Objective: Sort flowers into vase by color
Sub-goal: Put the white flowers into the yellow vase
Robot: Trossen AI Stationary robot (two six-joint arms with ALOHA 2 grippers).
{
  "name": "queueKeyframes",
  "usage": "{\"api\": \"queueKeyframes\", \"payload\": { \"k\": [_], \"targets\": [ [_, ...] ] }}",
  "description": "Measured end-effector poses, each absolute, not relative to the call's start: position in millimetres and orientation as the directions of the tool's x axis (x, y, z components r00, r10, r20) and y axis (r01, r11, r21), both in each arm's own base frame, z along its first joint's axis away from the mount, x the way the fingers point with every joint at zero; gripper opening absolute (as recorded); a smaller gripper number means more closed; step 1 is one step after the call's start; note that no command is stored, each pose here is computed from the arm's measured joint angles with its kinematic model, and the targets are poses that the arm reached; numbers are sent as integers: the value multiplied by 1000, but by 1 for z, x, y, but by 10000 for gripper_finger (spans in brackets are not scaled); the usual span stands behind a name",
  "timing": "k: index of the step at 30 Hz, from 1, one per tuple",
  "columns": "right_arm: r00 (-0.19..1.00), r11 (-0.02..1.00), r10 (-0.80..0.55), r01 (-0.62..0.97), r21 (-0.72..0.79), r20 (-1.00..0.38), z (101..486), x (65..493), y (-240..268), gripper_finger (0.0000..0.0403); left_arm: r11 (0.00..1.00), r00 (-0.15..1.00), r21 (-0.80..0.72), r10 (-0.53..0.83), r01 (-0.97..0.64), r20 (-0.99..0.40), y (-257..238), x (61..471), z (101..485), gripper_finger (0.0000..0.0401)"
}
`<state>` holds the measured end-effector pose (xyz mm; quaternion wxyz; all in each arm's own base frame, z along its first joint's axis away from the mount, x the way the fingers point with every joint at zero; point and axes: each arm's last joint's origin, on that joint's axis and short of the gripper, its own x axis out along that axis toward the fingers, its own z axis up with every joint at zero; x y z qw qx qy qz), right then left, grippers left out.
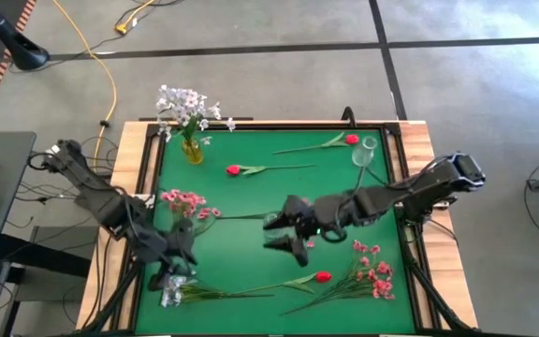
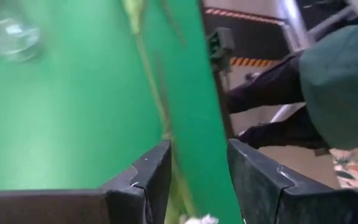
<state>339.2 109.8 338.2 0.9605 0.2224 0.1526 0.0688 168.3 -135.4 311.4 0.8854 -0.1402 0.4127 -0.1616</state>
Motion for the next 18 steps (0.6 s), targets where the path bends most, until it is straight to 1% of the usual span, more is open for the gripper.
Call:
{"api": "queueKeyframes", "payload": {
  "k": [5,9,16,18],
  "targets": [
    [915,867,236,-47,496,-327,331,350,143,276,880,632,-356,-474,314,-613,-158,174,280,143],
    [878,853,265,-21,522,-397,320,350,163,276,873,646,-310,-487,377,-587,-174,185,264,143],
    [816,849,239,88,522,-527,308,340,168,276,928,645,-197,-364,318,-672,-195,211,221,143],
    [801,854,238,96,511,-549,306,337,170,276,940,622,-173,-327,295,-711,-199,215,206,143]
  ]
}}
